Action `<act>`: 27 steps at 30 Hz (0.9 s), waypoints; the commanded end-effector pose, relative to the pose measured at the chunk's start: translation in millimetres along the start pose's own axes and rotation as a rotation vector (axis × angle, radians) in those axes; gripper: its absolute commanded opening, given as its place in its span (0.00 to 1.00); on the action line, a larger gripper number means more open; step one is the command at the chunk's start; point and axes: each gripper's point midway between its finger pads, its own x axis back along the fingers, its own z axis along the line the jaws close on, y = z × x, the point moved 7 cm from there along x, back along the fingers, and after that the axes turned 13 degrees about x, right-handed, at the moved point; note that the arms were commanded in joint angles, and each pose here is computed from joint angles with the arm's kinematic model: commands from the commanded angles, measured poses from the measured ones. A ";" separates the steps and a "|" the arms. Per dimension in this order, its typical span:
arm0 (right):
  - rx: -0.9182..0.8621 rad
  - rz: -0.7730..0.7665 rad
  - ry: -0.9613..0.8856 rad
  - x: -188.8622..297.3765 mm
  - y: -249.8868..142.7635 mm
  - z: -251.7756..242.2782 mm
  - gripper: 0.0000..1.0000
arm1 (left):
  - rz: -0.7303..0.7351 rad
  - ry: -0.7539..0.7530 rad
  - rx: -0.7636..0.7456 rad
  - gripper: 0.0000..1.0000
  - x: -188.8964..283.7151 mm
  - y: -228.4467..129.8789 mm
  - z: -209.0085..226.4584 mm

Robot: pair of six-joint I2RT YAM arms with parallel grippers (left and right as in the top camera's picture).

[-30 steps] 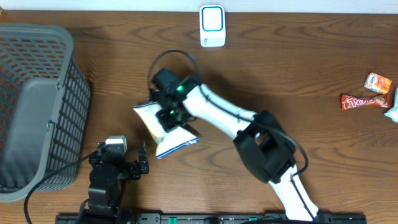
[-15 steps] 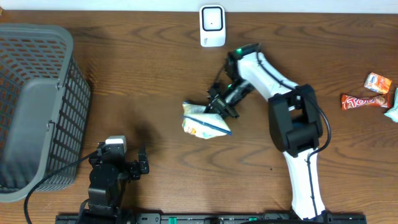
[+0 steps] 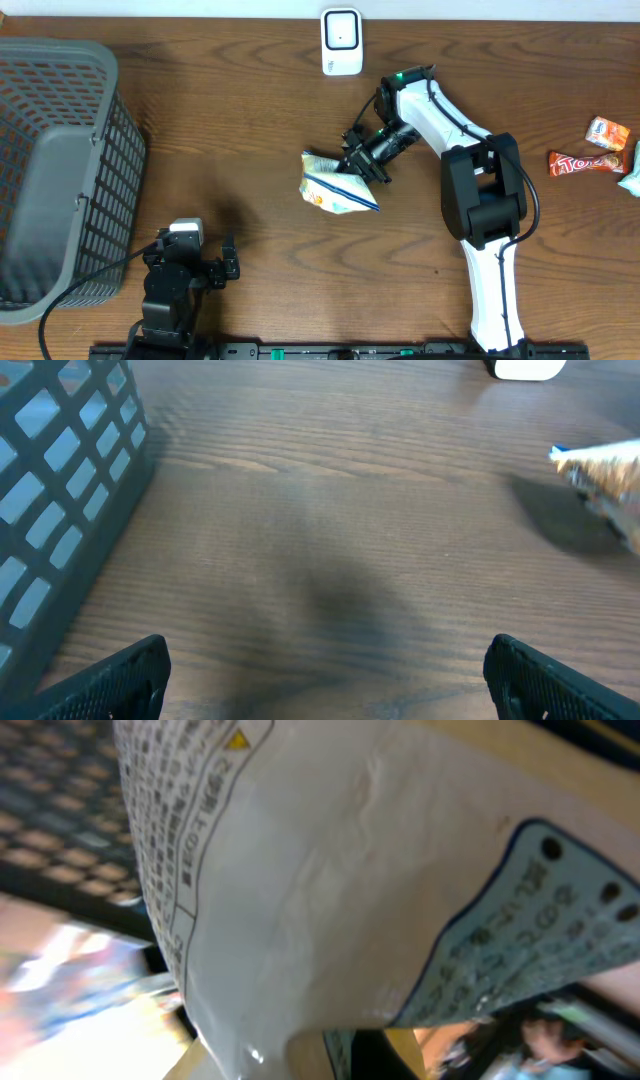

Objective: Scan the item barcode
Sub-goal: 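Lift the snack bag and turn it over near the scanner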

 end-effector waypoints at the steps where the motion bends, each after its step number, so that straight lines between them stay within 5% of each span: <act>1: 0.031 -0.030 -0.371 9.4 8.2 -34.6 0.01 | -0.018 -0.014 -0.013 0.99 3.4 5.3 -2.2; 3: 0.035 -0.052 -0.571 18.8 13.0 -52.6 0.01 | -0.018 -0.014 -0.013 0.99 3.4 5.3 -2.2; 5: 0.052 -0.081 -0.745 30.0 18.9 -66.3 0.28 | -0.018 -0.014 -0.013 0.99 3.4 5.3 -2.2; 8: 0.086 -0.133 -0.829 37.6 29.5 -71.8 0.99 | -0.018 -0.014 -0.013 0.99 3.4 5.3 -2.2; 16: 0.181 -0.255 -0.825 44.2 53.0 -61.7 0.99 | -0.017 -0.014 -0.013 0.99 3.3 5.1 -2.1; 27: 0.384 -0.261 -0.861 81.1 36.9 -0.8 0.99 | -0.018 -0.014 -0.013 0.99 3.4 5.3 -2.2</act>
